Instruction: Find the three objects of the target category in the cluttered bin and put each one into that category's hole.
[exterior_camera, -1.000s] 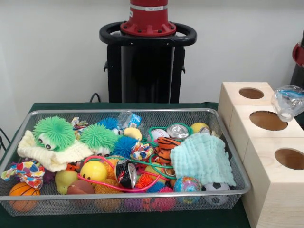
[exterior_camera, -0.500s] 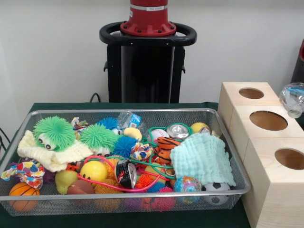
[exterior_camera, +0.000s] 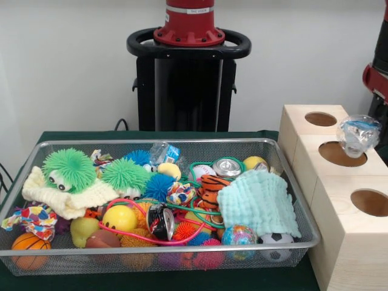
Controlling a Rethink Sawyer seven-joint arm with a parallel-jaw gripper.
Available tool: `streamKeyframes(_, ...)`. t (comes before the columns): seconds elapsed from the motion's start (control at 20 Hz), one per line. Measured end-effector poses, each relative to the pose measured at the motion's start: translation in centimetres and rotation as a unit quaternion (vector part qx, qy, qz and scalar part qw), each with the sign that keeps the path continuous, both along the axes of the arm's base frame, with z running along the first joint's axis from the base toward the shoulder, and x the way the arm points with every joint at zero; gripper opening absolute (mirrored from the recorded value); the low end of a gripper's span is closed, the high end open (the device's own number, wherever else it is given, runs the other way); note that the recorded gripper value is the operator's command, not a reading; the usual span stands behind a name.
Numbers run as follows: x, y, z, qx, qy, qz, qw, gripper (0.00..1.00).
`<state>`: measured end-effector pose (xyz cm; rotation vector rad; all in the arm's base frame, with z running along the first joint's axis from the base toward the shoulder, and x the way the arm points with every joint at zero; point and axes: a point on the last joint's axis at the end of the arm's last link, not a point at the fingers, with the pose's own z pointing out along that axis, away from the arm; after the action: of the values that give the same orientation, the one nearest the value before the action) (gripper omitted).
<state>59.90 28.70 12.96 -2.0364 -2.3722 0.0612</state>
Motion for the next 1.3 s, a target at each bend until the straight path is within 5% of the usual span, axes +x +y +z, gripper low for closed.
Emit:
streamKeyframes(0.65, -2.7, -2.3, -1.7, -0.017, 0.000, -0.017, 0.9997, 0.00)
streamKeyframes(1.05, -1.5, -2.6, -2.1, -0.027, -0.053, -0.015, 0.9981, 0.00)
streamKeyframes(1.3, -1.5, -2.4, -2.3, -0.026, -0.058, -0.013, 0.9979, 0.00)
